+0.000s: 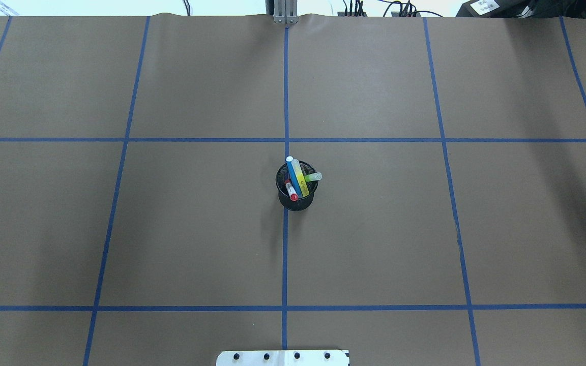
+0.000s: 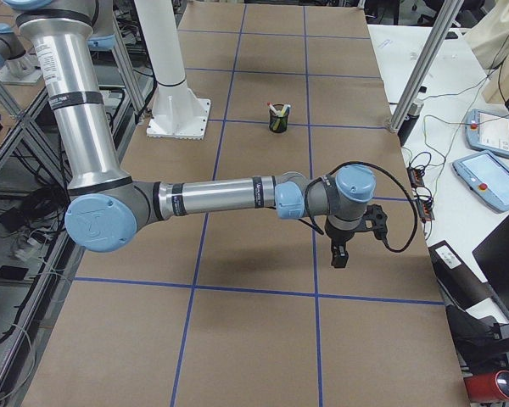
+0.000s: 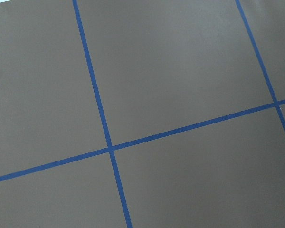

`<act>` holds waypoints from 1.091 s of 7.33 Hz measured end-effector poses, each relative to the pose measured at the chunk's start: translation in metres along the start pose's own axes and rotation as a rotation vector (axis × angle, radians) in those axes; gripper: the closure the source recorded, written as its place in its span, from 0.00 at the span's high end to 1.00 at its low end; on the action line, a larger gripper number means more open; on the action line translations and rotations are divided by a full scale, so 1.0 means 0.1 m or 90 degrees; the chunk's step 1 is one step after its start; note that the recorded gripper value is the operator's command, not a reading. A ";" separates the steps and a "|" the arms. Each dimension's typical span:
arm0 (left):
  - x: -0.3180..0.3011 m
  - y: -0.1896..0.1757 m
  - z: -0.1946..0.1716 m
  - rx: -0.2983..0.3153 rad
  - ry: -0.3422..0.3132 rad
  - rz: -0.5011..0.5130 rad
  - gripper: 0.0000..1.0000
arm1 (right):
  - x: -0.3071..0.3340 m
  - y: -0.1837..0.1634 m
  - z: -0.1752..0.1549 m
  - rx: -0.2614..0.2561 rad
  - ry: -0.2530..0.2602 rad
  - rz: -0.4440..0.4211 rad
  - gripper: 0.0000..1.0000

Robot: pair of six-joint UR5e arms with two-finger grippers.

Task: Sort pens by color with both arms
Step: 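Move the right arm in toward the black mesh pen cup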

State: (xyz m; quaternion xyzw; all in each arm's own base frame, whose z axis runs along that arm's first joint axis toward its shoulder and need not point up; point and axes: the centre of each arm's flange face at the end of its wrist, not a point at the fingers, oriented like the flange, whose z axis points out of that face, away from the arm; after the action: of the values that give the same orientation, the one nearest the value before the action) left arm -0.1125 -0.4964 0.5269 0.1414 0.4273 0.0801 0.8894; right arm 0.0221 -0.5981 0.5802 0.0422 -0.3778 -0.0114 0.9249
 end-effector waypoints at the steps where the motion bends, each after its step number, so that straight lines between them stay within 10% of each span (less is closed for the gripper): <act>1: 0.00 0.00 0.00 0.000 0.000 0.000 1.00 | 0.00 0.00 0.00 0.000 0.000 -0.004 1.00; 5: 0.00 0.03 0.01 -0.001 0.001 -0.001 1.00 | -0.34 -0.19 -0.03 0.006 -0.002 -0.048 1.00; 8: -0.03 0.04 0.05 -0.007 0.005 -0.007 1.00 | -1.80 -0.80 -0.06 -0.014 -0.019 -0.146 1.00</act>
State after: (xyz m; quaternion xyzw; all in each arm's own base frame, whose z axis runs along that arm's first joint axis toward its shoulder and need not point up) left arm -0.1104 -0.4944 0.5336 0.1339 0.4311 0.0777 0.8889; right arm -0.1012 -0.6677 0.4434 0.0750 -0.3843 -0.1217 0.9121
